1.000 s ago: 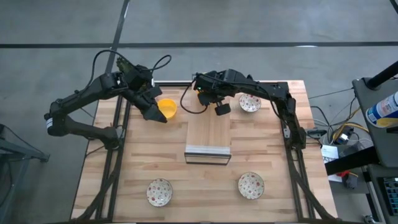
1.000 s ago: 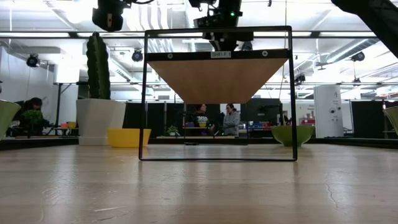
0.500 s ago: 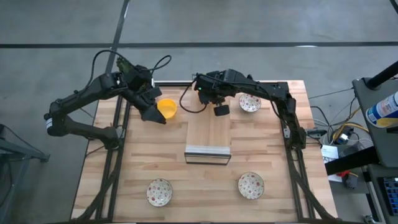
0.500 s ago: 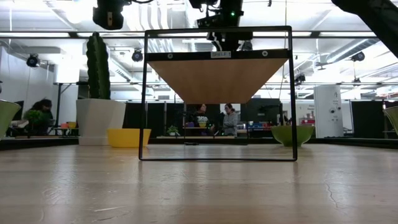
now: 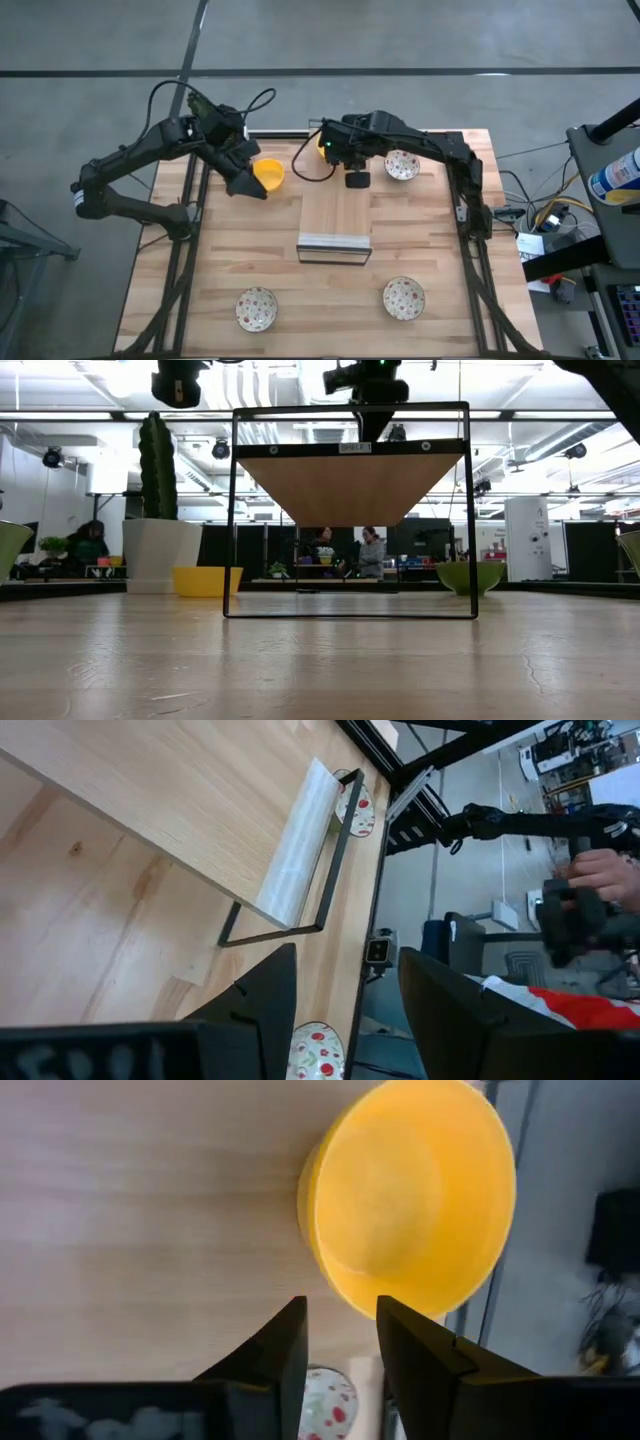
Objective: Pick & Place Mini bowls
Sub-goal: Stack the yellow bowl on the yellow bowls on the shelf
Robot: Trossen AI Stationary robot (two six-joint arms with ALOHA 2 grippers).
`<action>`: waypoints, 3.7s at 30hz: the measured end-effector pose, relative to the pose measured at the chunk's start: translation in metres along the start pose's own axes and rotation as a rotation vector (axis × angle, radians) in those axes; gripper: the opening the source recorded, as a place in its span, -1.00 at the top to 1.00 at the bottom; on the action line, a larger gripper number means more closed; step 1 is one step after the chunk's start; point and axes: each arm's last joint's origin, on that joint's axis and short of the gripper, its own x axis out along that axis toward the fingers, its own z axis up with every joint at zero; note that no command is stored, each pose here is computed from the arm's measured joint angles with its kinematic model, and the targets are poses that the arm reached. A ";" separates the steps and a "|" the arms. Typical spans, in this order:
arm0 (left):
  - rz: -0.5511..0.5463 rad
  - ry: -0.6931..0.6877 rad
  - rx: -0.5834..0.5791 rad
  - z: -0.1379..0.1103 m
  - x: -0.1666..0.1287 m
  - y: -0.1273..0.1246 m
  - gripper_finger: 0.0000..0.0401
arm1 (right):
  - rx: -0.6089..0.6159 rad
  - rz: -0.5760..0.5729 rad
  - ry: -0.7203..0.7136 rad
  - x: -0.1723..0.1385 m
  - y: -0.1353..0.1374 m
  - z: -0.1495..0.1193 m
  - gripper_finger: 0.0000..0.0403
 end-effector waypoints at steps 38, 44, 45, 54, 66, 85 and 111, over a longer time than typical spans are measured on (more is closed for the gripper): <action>0.721 0.041 0.286 -0.046 0.107 0.144 0.16 | 0.640 0.180 -0.221 -0.057 0.013 -0.009 0.71; 0.781 0.109 0.273 -0.044 0.118 0.162 0.16 | 0.624 0.176 -0.223 -0.057 0.013 -0.009 0.71; 0.783 0.118 0.268 -0.044 0.121 0.165 0.16 | 0.623 0.176 -0.224 -0.058 0.013 -0.009 0.71; 0.888 0.216 0.248 -0.047 0.136 0.187 0.20 | 0.617 0.176 -0.224 -0.058 0.013 -0.009 0.72; 0.855 0.210 0.209 -0.040 0.132 0.180 0.98 | 0.598 0.173 -0.225 -0.058 0.012 -0.009 0.74; 0.671 -0.170 0.290 0.008 0.018 0.041 1.00 | 0.525 0.160 -0.412 -0.083 0.003 -0.012 0.74; 0.566 -0.165 0.554 0.116 0.055 -0.005 1.00 | 0.393 0.373 -1.133 -0.134 0.016 -0.076 0.74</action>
